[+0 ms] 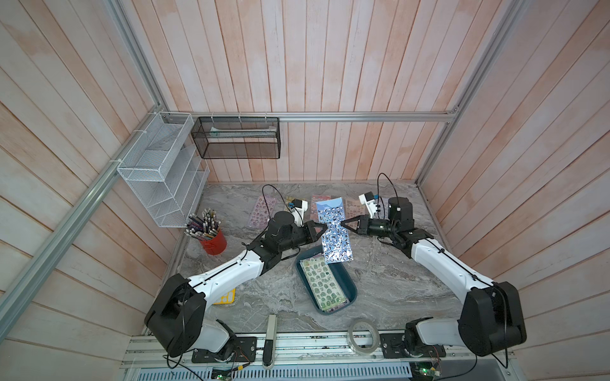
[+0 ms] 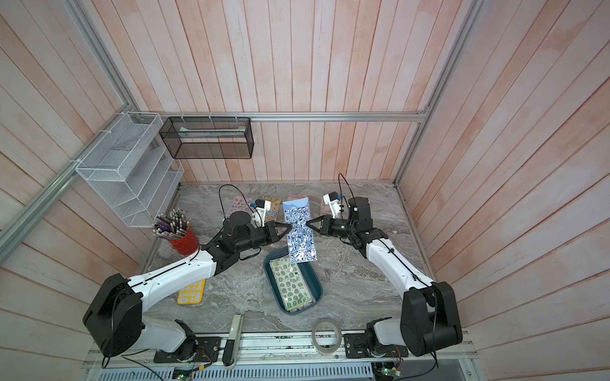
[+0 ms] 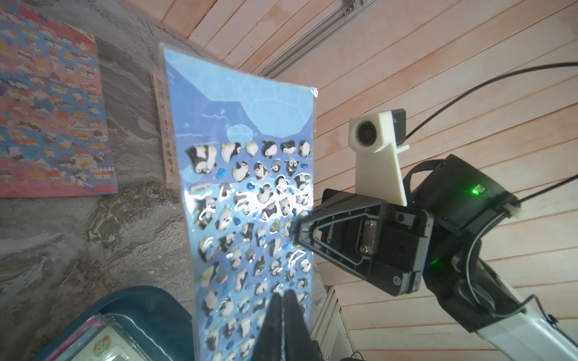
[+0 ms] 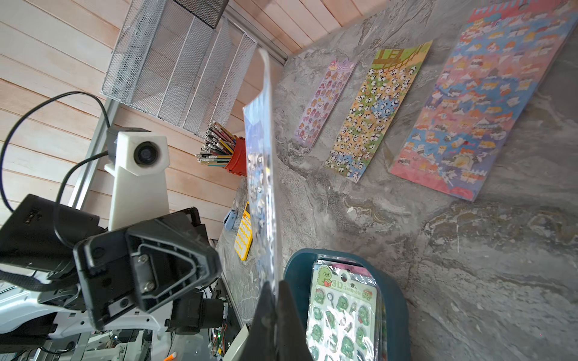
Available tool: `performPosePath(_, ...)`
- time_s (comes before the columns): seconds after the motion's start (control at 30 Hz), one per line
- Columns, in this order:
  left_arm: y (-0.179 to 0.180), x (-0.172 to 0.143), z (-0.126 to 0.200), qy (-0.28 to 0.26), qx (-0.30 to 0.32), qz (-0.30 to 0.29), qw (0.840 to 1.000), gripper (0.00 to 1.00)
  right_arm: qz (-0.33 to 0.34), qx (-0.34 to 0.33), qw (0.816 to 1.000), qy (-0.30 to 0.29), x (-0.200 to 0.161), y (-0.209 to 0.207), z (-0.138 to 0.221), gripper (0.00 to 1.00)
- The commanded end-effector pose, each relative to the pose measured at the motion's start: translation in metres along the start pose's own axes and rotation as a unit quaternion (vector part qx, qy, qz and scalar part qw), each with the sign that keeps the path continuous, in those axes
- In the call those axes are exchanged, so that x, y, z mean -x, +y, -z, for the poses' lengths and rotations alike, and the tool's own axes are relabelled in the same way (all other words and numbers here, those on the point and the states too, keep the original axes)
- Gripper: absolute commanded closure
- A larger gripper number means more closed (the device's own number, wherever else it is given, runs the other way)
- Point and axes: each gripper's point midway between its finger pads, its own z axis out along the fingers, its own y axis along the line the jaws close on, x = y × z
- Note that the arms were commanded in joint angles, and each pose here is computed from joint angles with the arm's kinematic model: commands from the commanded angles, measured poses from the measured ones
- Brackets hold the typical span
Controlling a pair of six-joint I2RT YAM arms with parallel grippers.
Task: Take the stickers out of the storage box
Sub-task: Place the sticker at the center of the board.
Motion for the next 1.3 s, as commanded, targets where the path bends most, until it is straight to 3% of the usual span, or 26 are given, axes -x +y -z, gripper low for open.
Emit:
performPosePath(0.0, -0.017, 0.009, -0.003, -0.009, -0.029, -0.017, 0.999, 1.00, 0.014, 0.018, 1.000, -0.010, 0.010, 0.014, 0.008, 1.00)
performPosePath(0.13, -0.020, 0.011, -0.003, -0.011, -0.036, -0.018, 0.999, 1.00, 0.017, -0.035, 0.999, -0.018, 0.019, 0.000, 0.018, 1.00)
performPosePath(0.17, -0.019, 0.011, -0.002, -0.012, -0.033, -0.020, 0.999, 0.90, 0.020, -0.067, 0.997, -0.020, 0.022, -0.010, 0.022, 1.00)
performPosePath(0.27, -0.014, 0.010, 0.000, -0.016, -0.023, -0.026, 0.999, 0.36, 0.033, -0.208, 0.977, -0.031, 0.034, -0.052, 0.047, 1.00)
performPosePath(0.33, -0.011, 0.009, 0.003, -0.018, -0.012, -0.033, 0.999, 0.27, 0.051, -0.300, 0.952, -0.038, 0.043, -0.076, 0.065, 1.00)
performPosePath(0.5, -0.008, 0.011, 0.012, -0.021, 0.007, -0.059, 0.998, 0.24, 0.075, -0.511, 0.854, -0.068, 0.071, -0.124, 0.122, 1.00)
performPosePath(0.6, -0.002, 0.014, 0.019, -0.023, 0.027, -0.068, 0.997, 0.23, 0.092, -0.586, 0.800, -0.085, 0.086, -0.140, 0.146, 1.00)
performPosePath(0.7, 0.008, 0.014, 0.026, -0.028, 0.036, -0.063, 0.997, 0.23, 0.104, -0.629, 0.764, -0.101, 0.110, -0.148, 0.159, 1.00)
performPosePath(0.8, 0.016, 0.009, 0.031, -0.030, 0.033, -0.052, 0.998, 0.23, 0.103, -0.660, 0.739, -0.091, 0.127, -0.171, 0.166, 1.00)
performPosePath(1.13, 0.034, 0.007, 0.048, -0.028, 0.044, -0.034, 0.998, 0.23, 0.064, -0.726, 0.685, 0.004, 0.165, -0.255, 0.190, 1.00)
performPosePath(1.2, 0.035, 0.009, 0.049, -0.025, 0.050, -0.037, 0.998, 0.23, 0.055, -0.730, 0.681, 0.018, 0.168, -0.268, 0.194, 1.00)
performPosePath(1.27, 0.038, 0.010, 0.048, -0.022, 0.055, -0.038, 0.998, 0.23, 0.041, -0.718, 0.695, 0.027, 0.168, -0.283, 0.196, 1.00)
